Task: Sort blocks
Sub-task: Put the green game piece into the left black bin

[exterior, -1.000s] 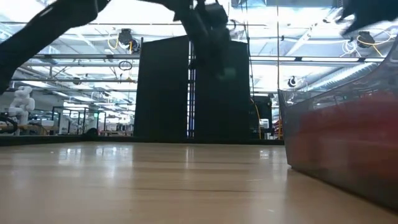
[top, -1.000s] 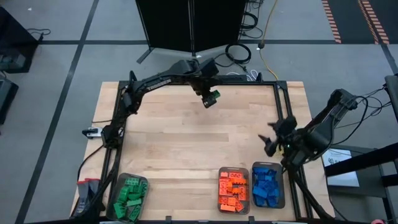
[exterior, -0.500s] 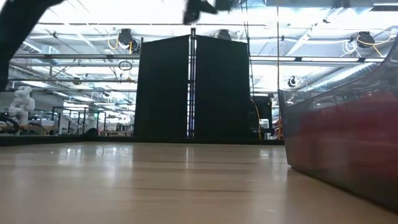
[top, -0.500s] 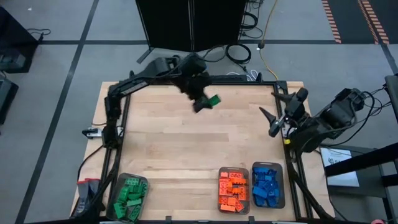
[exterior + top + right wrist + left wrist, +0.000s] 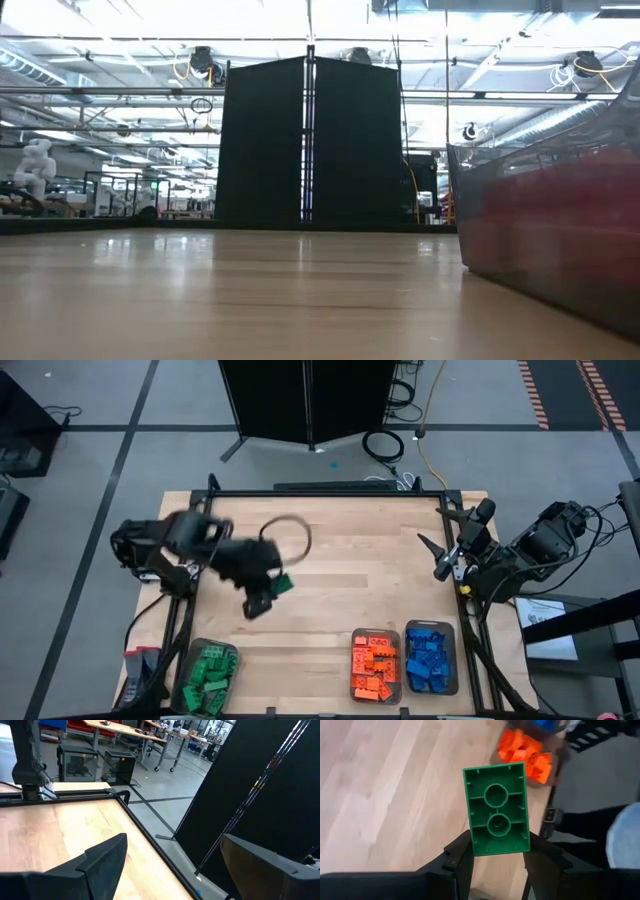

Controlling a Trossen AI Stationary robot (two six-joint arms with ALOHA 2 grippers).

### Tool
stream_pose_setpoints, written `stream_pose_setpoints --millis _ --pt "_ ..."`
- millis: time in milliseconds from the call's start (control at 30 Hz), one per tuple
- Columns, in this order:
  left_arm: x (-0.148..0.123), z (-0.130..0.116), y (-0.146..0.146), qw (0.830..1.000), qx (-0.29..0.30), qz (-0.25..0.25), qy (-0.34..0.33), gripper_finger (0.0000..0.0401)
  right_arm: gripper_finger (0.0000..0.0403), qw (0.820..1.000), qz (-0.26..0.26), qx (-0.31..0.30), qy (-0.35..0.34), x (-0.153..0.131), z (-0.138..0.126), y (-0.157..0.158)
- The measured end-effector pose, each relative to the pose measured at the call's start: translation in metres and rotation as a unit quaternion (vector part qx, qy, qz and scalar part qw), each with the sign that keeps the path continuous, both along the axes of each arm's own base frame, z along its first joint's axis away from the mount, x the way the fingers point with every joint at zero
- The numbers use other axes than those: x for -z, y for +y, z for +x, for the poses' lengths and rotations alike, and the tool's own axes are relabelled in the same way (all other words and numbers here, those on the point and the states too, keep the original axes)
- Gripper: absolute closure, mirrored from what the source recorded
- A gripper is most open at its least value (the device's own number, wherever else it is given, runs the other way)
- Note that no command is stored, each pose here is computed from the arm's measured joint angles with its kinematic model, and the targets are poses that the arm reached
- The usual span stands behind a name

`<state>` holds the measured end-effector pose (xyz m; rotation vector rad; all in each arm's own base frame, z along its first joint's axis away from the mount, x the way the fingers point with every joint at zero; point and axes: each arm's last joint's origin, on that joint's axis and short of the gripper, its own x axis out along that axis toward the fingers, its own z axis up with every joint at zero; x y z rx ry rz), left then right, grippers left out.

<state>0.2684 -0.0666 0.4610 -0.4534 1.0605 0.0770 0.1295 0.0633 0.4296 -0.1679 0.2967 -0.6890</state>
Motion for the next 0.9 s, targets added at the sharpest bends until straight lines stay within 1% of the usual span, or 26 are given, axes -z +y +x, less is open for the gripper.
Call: stream_pose_setpoints --millis 100,200,267,333,433,533,600,667,767,900 --pt "0.006 -0.013 -0.021 0.999 -0.042 0.007 0.012 0.0251 0.0085 1.000 -0.004 0.000 0.006 0.001 -0.001 0.000" --pt "0.014 -0.034 -0.038 0.997 -0.074 0.003 0.029 0.0251 0.0085 1.000 -0.006 0.000 0.009 0.001 -0.001 -0.001" --pt "0.027 -0.040 -0.049 0.994 -0.100 0.004 0.052 0.0251 0.0085 1.000 -0.006 0.000 0.009 0.001 -0.001 -0.001" --pt "0.046 -0.048 -0.062 0.989 -0.119 0.006 0.086 0.0251 0.0085 1.000 -0.006 0.000 0.008 0.001 -0.001 -0.001" --pt "0.075 -0.060 -0.076 0.978 -0.158 0.011 0.139 0.0251 0.0085 1.000 -0.006 0.000 0.009 0.001 -0.001 -0.001" --pt "0.106 -0.074 -0.092 0.959 -0.186 0.012 0.213 0.0251 0.0085 1.000 -0.007 -0.001 0.010 0.001 -0.001 -0.001" --pt "0.124 -0.084 -0.102 0.947 -0.197 0.014 0.254 0.0251 0.0085 1.000 -0.010 -0.001 0.012 0.001 -0.001 -0.001" --pt "0.139 -0.094 -0.114 0.938 -0.201 0.008 0.282 0.0251 0.0085 1.000 -0.013 -0.002 0.015 0.001 -0.001 -0.001" --pt "0.159 -0.104 -0.131 0.934 -0.210 -0.012 0.288 0.0251 0.0085 1.000 -0.013 -0.002 0.015 0.001 -0.001 -0.001" --pt "0.183 -0.116 -0.149 0.928 -0.238 -0.044 0.283 0.0251 0.0085 1.000 -0.013 -0.002 0.015 0.001 -0.001 -0.001"
